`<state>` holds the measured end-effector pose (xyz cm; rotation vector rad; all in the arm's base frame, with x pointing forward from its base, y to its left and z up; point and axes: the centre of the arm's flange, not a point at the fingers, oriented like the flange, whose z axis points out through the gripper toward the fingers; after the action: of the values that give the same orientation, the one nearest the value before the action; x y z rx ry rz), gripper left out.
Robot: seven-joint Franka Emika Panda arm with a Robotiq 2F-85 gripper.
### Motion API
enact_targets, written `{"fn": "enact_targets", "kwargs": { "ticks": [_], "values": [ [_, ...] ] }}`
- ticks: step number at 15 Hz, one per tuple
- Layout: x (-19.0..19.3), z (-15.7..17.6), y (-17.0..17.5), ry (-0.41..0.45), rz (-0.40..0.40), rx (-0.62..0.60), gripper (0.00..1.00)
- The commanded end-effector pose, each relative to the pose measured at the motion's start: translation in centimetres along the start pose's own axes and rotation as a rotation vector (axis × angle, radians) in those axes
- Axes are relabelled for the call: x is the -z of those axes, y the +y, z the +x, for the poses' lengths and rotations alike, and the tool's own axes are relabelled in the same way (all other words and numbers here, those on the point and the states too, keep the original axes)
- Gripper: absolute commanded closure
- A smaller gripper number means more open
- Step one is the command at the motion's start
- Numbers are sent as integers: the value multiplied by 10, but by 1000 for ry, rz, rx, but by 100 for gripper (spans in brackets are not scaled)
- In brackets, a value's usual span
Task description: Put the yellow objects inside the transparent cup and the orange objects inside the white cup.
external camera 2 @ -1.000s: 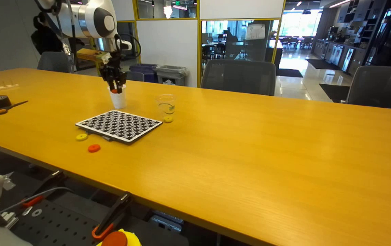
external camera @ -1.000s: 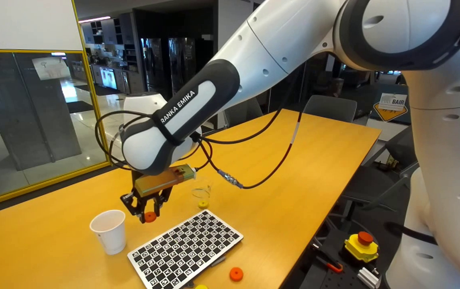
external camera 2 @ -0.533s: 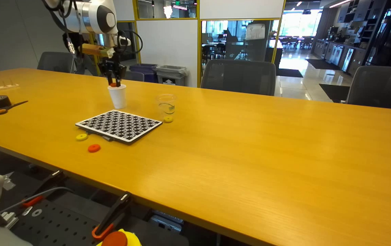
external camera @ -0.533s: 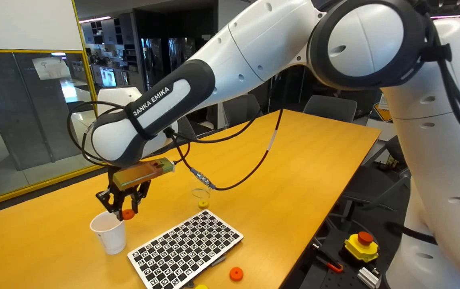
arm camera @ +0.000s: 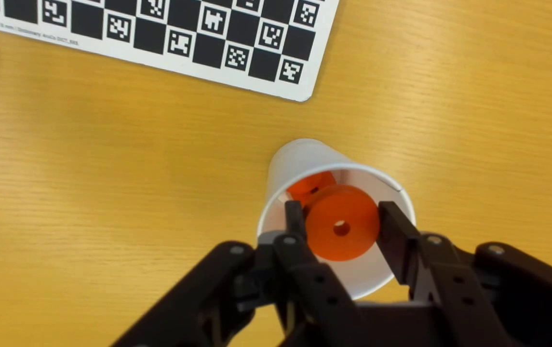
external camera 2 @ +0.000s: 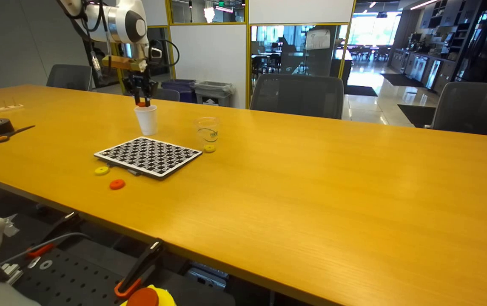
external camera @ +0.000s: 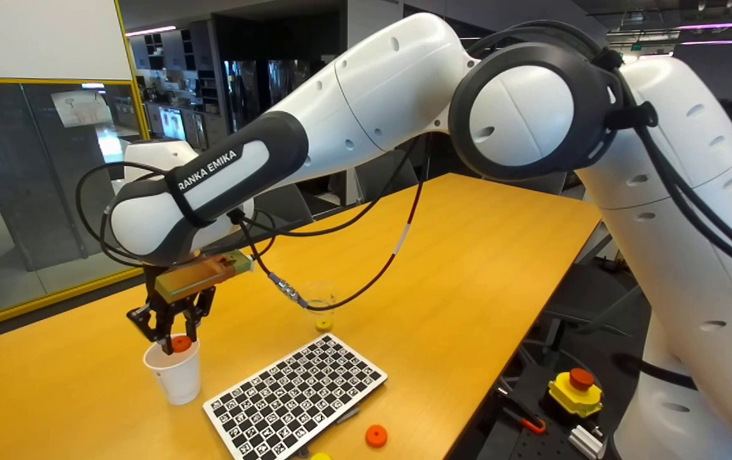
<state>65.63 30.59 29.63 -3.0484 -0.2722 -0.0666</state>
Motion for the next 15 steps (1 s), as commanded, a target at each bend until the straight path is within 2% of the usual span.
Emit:
{"fn": "enact_targets", "kwargs": {
  "ticks": [1,2,3,4,5,8,9,15],
  "values": [
    [1,32,-10,-7,1,35,76],
    [0,33,-10,-8,3,35,63],
    [-1,34,-9,-11,6,36,33],
    [-2,36,-9,-11,8,35,32],
    [-2,37,-8,-11,8,36,27],
    [-3,36,-8,-11,5,37,3],
    [-2,34,-7,-13,1,34,0],
    [10,-16,5,-38,-27,3,0]
  ]
}}
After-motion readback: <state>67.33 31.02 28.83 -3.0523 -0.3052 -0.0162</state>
